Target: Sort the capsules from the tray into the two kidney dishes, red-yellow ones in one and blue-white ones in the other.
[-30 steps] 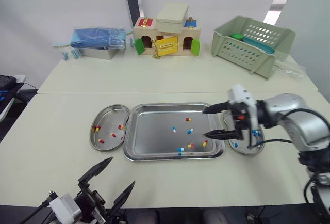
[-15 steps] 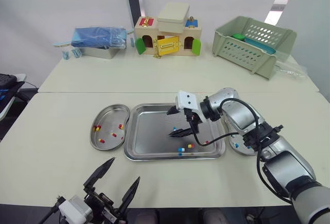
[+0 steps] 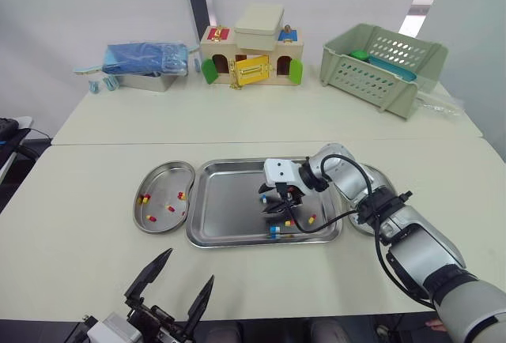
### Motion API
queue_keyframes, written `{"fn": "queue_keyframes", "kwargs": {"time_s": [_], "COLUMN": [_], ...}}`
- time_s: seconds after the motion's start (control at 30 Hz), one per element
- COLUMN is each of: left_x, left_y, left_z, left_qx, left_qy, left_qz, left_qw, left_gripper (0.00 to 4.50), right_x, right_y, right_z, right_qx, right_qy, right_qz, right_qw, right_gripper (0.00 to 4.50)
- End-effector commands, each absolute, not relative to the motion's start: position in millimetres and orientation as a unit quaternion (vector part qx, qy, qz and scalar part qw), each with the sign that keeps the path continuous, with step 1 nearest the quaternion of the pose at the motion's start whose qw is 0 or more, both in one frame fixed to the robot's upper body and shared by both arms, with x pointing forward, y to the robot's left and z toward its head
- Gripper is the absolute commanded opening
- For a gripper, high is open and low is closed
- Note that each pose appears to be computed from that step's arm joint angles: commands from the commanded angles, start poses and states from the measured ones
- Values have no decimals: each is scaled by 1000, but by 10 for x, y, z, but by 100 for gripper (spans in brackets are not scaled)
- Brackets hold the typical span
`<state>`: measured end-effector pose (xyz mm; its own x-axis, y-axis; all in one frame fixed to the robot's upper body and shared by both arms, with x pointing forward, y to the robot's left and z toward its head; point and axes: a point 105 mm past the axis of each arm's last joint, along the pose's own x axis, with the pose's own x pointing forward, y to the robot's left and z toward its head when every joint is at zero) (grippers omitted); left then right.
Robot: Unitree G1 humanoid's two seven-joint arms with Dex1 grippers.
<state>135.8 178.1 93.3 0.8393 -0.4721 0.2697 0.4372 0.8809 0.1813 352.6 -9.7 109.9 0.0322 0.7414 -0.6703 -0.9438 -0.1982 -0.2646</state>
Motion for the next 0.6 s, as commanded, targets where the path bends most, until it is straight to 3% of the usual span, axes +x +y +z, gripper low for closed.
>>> {"fn": "queue_keyframes", "kwargs": {"time_s": [0.03, 0.53, 0.6], "left_x": [1314, 1320, 1320], "left_y": [1762, 1760, 1760], "left_z": [974, 967, 968], "left_qx": [62, 64, 64], "left_qy": [-162, -161, -160], "left_qz": [-242, -251, -251], "left_qw": [955, 952, 952], "left_gripper": [450, 450, 450], "right_x": [3589, 3646, 3642], "right_y": [-56, -120, -119], "right_z": [1226, 1131, 1130], "right_qx": [-374, -374, -371], "right_qy": [116, 147, 148], "right_qz": [676, 662, 663], "right_qw": [624, 633, 633], "right_gripper": [287, 287, 245]}}
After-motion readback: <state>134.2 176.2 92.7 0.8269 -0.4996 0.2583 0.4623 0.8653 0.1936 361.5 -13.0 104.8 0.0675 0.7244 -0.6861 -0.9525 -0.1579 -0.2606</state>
